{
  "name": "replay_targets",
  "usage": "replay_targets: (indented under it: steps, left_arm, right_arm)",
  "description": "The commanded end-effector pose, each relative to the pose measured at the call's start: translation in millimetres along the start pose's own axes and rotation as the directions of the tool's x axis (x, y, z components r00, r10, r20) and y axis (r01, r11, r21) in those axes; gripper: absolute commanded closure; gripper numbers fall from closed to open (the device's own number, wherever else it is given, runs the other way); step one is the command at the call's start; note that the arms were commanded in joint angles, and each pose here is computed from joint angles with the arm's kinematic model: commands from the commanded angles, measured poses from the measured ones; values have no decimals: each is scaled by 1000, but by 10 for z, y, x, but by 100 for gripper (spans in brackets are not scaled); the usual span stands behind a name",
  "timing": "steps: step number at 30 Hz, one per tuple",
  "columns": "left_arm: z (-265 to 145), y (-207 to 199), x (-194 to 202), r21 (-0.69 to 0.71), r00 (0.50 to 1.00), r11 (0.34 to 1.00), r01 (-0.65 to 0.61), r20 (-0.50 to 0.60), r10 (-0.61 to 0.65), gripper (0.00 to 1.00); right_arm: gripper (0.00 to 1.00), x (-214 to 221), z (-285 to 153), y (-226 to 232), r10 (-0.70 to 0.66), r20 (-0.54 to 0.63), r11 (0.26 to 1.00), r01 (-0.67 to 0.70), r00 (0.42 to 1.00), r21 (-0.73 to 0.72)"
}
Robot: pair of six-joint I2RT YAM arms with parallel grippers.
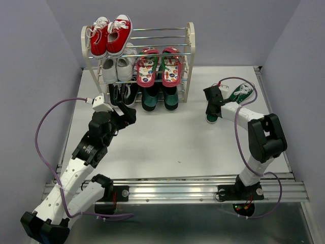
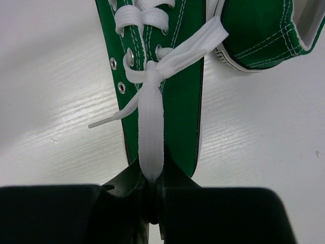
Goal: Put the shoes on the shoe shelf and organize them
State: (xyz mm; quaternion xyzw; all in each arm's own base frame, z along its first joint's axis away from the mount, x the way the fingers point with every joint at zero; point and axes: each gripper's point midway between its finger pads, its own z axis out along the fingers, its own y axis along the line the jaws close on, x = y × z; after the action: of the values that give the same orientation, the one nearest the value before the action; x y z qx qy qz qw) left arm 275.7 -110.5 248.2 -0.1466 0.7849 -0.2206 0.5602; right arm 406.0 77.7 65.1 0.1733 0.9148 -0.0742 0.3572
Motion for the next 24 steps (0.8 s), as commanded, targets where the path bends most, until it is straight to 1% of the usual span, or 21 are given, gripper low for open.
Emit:
replay_targets:
  steps: [1,2,3,4,5,6,8,9,10,11,13,14,15,16,18,20,21,23,24]
  left_arm:
    - [-52,-67,-195,18,998,1000,3,66,-4,1]
    - [-51,-70,-198,18,998,1000,3,66,-4,1]
    - [-51,-73,-201,19,998,1000,5,67,-6,1]
    - [-52,-77,-203,22,998,1000,5,69,-7,1]
    - [-53,-89,-199,28,998,1000,3,66,-5,1]
    - [-46,-84,-191,27,998,1000,5,65,-7,1]
    - [-38,-82,-185,27,998,1000,5,65,-7,1]
    - [-32,-79,-187,24,998,1000,5,66,-6,1]
    - [-29,-77,-188,21,998,1000,4,64,-5,1]
    - [-23,-80,-186,19,998,1000,3,62,-4,1]
    - [-19,-84,-191,18,998,1000,1,61,-2,1]
    - [-9,-81,-182,15,998,1000,2,57,-3,1]
    - [-6,-80,-187,14,998,1000,2,58,-3,1]
    - [-3,-80,-183,13,998,1000,1,57,-2,1]
    - [2,-89,-196,17,998,1000,5,61,-6,1]
    - [5,-101,-197,22,998,1000,4,61,-5,1]
    - [7,-110,-204,25,998,1000,4,63,-6,1]
    - [13,-113,-207,25,998,1000,3,63,-4,1]
    - [16,-116,-205,26,998,1000,3,62,-4,1]
  right_arm:
    - [99,-225,-143,-81,-57,69,998,57,996,0]
    - [99,-281,-180,-68,-73,88,997,75,993,-15]
    - [99,-411,-294,-30,-93,141,993,102,986,-59]
    - [99,-464,-366,-4,-102,167,989,118,981,-91]
    - [99,-497,-458,91,-116,188,975,148,975,-164]
    - [99,-628,-644,105,-119,255,962,175,959,-208]
    - [99,-708,-844,155,-102,290,944,184,952,-273]
    - [99,-768,-1050,203,-76,314,922,186,946,-339]
    - [99,-703,-1055,240,-89,297,909,200,951,-365]
    - [99,-731,-1249,276,-84,321,888,217,943,-404]
    - [99,-692,-1423,279,-94,315,860,236,944,-452]
    - [99,-705,-1630,330,-90,337,824,260,937,-503]
    - [99,-679,-1725,341,-94,339,802,273,936,-531]
    - [99,-637,-1970,436,-96,352,722,308,931,-619]
    - [99,-584,-2236,528,-106,371,631,351,923,-692]
    - [99,-548,-2461,581,-110,389,547,382,915,-745]
    - [99,-495,-2639,631,-114,401,479,404,909,-779]
    - [99,-451,-2830,665,-129,423,406,437,897,-803]
    - [99,-434,-2904,689,-128,431,383,445,893,-809]
